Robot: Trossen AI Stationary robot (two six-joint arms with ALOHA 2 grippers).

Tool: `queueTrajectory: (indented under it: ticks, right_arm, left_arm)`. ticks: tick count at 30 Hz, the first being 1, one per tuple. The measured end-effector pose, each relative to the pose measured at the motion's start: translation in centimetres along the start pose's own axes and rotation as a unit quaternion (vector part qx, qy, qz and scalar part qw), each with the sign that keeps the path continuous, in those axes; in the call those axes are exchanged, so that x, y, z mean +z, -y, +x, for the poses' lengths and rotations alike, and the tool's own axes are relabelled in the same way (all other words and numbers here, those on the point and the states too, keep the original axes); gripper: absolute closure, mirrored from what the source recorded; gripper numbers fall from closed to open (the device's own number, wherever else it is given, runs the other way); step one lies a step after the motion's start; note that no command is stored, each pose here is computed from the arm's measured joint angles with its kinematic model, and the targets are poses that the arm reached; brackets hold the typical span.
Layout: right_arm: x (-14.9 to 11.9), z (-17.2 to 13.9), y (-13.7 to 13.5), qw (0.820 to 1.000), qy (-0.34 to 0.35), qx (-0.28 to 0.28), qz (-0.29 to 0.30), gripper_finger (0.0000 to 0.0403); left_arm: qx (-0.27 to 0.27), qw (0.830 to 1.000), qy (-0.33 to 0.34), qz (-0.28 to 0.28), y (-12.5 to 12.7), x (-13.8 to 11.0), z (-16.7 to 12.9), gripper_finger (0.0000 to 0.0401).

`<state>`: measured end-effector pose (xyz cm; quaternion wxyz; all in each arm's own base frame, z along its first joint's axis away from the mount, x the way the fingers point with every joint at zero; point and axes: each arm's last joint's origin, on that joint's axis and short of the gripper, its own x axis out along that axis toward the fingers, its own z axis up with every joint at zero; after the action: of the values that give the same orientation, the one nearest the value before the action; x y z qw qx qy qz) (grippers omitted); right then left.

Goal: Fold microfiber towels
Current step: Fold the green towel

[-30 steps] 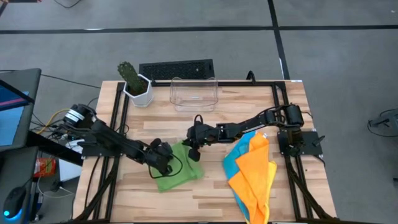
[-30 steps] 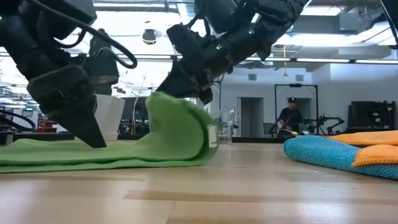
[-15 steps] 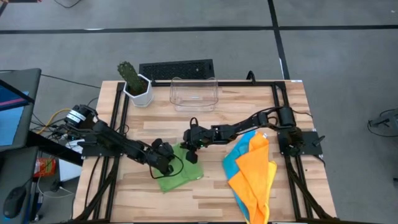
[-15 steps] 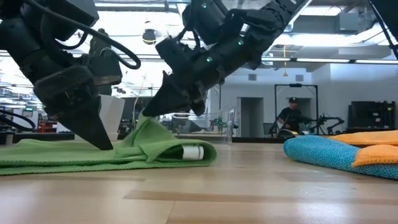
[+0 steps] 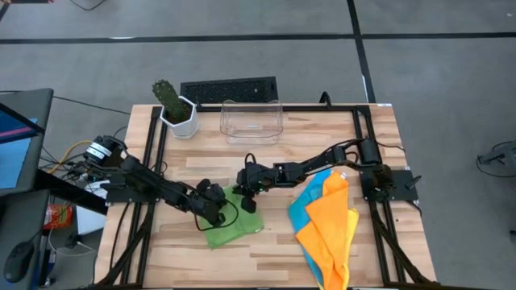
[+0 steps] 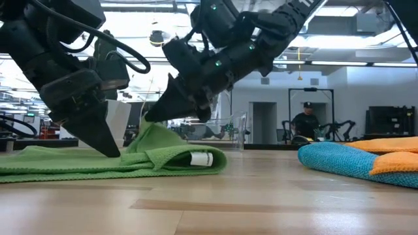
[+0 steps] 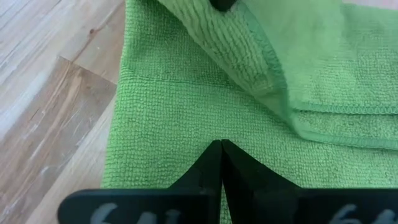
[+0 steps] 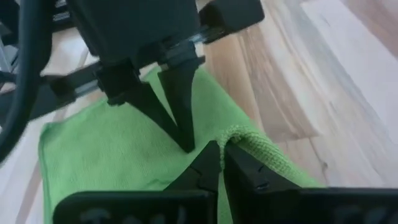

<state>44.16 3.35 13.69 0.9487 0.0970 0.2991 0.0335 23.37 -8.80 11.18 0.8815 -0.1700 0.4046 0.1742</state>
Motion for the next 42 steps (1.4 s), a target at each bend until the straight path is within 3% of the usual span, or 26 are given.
queueTrajectory:
  ticks: [11, 25, 29, 35, 42]
  right_arm:
    - [0.1, 0.0, -0.2, 0.999, -0.002, 0.033, -0.016, 0.0327]
    - [-0.2, 0.0, -1.1, 0.998, -0.006, 0.054, -0.029, 0.0191]
    - [0.5, -0.7, -0.9, 1.000, 0.002, 0.007, -0.026, 0.0190]
    - [1.6, -1.6, 1.7, 0.997, 0.019, -0.073, -0.007, 0.0209]
    - [1.2, -1.6, 2.1, 0.997, -0.004, -0.079, 0.000, 0.0259]
  left_arm:
    - [0.001, 1.000, 0.004, -0.002, 0.0, 0.1, 0.0, 0.0401]
    - [0.008, 1.000, 0.011, 0.000, -0.1, 0.2, 0.1, 0.0401]
    - [0.010, 1.000, 0.010, 0.003, -0.2, 0.2, 0.1, 0.0401]
    - [0.009, 1.000, 0.011, 0.016, -0.2, 0.4, -0.1, 0.0401]
    - [-0.017, 0.998, 0.046, 0.036, 0.4, 2.3, -1.7, 0.0401]
